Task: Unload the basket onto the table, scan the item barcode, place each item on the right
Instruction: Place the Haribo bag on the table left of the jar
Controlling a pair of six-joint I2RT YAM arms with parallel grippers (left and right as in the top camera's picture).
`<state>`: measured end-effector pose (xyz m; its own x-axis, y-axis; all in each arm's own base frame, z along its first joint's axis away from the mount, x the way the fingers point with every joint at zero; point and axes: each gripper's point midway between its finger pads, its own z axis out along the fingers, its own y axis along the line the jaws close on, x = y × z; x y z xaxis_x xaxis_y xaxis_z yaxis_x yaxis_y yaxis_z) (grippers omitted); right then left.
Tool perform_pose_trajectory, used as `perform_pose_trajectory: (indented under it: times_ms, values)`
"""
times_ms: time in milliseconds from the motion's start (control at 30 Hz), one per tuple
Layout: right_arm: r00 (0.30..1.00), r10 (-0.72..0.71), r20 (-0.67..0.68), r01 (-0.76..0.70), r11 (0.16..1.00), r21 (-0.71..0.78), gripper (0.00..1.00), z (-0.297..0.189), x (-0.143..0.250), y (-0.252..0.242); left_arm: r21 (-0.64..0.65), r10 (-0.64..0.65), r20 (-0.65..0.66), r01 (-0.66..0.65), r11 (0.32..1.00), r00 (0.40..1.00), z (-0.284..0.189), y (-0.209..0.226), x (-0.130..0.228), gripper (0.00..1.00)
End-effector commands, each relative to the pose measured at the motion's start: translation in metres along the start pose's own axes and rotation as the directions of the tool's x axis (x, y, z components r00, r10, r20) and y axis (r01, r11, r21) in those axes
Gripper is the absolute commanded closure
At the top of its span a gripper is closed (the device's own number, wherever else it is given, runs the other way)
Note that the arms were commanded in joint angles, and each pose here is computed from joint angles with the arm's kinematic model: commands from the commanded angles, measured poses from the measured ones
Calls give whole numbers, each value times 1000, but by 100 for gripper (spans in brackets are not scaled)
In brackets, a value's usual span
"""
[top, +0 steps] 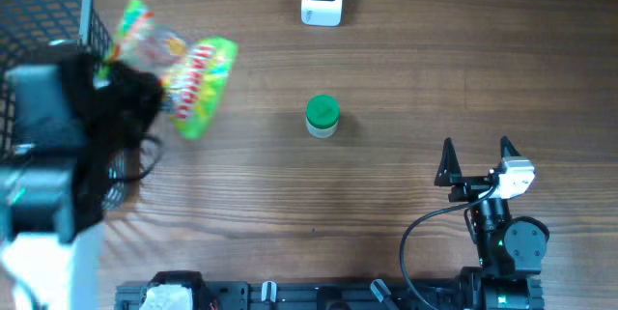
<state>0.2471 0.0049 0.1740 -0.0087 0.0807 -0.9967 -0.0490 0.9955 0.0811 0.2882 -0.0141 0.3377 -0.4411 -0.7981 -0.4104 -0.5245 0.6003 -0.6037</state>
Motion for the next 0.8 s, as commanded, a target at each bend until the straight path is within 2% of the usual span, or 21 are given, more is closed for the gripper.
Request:
perform_pose_trajectory:
  times_ms: [0, 133, 233, 367, 767]
  values:
    - [1000, -11, 7, 11, 1000, -20, 0, 0, -1, 4, -215, 111, -31, -115, 970, 993, 59, 19, 30, 96]
    - [1000, -11, 7, 11, 1000, -20, 0, 0, -1, 4, -361, 97, -122, -135, 923, 988, 105, 44, 68, 96]
    - [1000, -11, 7, 11, 1000, -20, 0, 0, -1, 4, -404, 110, -172, -172, 899, 979, 131, 57, 89, 96]
    - [1000, -11, 7, 11, 1000, -20, 1, 0, -1, 4, -494, 47, -156, -120, 861, 987, 146, 87, 103, 96]
    - [1000, -11, 7, 11, 1000, -20, 0, 0, -1, 4, -517, 44, -165, -124, 847, 985, 179, 136, 131, 96]
